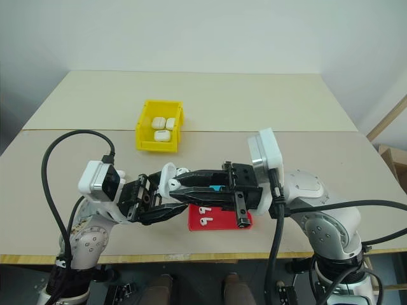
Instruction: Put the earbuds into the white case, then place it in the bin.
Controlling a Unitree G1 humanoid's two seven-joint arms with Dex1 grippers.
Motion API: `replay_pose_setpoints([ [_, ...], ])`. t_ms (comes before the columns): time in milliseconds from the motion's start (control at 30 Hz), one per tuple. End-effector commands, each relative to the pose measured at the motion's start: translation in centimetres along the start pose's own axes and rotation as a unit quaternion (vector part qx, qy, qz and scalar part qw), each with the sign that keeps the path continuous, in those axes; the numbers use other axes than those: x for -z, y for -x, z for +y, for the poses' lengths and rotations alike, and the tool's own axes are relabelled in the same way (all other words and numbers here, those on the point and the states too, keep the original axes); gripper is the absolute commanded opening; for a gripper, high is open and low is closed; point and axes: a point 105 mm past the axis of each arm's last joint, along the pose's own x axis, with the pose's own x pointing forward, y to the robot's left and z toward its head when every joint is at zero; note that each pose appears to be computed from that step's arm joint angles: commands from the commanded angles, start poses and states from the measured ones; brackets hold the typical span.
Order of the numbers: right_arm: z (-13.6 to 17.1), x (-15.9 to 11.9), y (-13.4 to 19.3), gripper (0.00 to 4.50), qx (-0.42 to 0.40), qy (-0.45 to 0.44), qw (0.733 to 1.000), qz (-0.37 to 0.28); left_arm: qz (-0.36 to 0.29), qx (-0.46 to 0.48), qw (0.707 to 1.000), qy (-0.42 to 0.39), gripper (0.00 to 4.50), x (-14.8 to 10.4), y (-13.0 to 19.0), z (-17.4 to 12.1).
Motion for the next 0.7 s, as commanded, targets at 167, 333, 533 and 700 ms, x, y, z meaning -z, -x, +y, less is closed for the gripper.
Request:
replay_pose_setpoints([
  [167,0.33,-0.25,0.08,0.91,-0.002,0.024,1.000,0.002,-0.007,0.017,1.000,-0.022,2.80,-0.64,-0.30,-0.45],
  [333,0.51,-0.07,0.19,0.91,-0.005,0.018,1.000,0.011,-0.006,0.016,1.000,-0.024,2.80,-0.61,-0.24,-0.35],
  [533,0.64,0.10,0.23,0.91,-0.009,0.013,1.000,0.020,-0.006,0.016,0.999,-0.027,2.80,-0.61,-0.22,-0.36],
  [700,0.68,0.38,0.28,0.91,-0.010,0.009,0.999,0.032,-0.006,0.018,0.999,-0.029,2.80,-0.66,-0.24,-0.43],
])
